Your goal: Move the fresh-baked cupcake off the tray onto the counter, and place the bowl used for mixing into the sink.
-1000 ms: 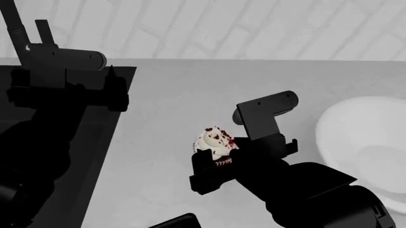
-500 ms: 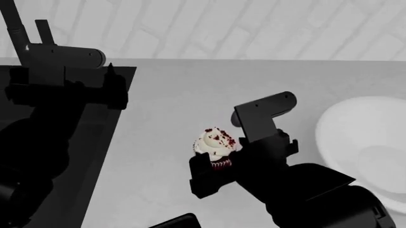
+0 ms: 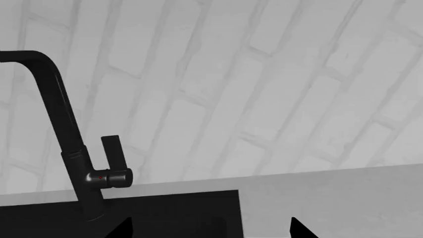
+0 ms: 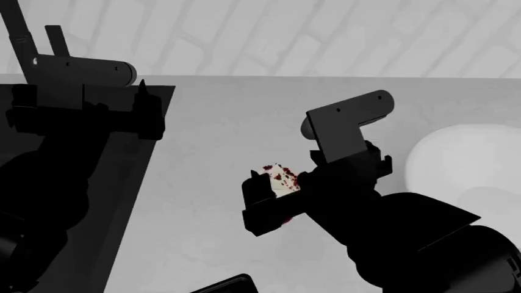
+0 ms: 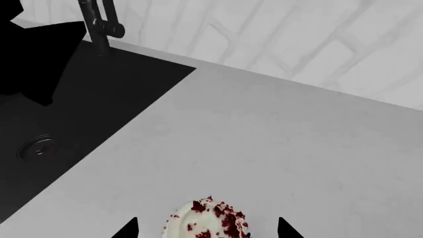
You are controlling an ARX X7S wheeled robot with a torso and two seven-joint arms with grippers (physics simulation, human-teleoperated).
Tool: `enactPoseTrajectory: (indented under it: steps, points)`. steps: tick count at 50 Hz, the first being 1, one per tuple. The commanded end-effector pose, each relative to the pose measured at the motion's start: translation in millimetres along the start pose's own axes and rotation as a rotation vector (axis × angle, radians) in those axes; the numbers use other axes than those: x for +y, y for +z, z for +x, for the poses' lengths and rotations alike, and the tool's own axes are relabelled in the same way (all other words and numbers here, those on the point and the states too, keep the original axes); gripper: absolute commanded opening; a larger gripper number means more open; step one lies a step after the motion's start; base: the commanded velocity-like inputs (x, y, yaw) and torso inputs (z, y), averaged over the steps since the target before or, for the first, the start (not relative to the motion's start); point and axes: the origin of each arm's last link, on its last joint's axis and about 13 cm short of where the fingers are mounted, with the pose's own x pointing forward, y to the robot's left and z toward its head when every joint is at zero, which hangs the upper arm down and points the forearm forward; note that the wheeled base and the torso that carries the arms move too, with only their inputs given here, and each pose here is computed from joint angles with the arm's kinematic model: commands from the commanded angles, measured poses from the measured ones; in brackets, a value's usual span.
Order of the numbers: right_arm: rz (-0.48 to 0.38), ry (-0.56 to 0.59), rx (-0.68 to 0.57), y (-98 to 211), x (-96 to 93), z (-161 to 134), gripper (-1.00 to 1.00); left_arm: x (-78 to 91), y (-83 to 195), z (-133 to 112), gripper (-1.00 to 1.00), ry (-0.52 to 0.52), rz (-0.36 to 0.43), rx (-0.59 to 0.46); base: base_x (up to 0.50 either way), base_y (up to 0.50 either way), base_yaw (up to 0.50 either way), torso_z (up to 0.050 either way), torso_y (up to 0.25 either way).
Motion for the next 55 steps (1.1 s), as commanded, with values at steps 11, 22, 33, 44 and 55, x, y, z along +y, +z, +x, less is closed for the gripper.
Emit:
enactPoseTrajectory:
  steps: [11,22,33,44,55]
  points:
    - [-0.077,-0.117,-0.155,69.4,10.5,-55.8,1.0,-1.6,1.4,0.1,1.0,-0.012,0.001,-0.006,0.0,0.0,0.0,0.0,0.0]
    - [-0.073,-0.173,-0.19,80.4,6.2,-73.8,1.0,-0.3,3.1,-0.1,1.0,-0.024,-0.008,-0.011,0.0,0.0,0.0,0.0,0.0]
    - [-0.079,-0.256,-0.204,88.2,0.1,-91.3,1.0,0.0,4.9,-0.2,1.0,-0.03,-0.02,-0.011,0.0,0.0,0.0,0.0,0.0]
    - [-0.073,-0.402,-0.154,94.5,-11.5,-123.0,1.0,0.0,2.5,1.8,1.0,-0.028,-0.025,-0.009,0.0,0.0,0.0,0.0,0.0]
    - [-0.069,-0.552,-0.094,104.9,-20.8,-154.1,1.0,-1.0,0.2,4.3,1.0,-0.034,-0.032,-0.009,0.0,0.0,0.0,0.0,0.0]
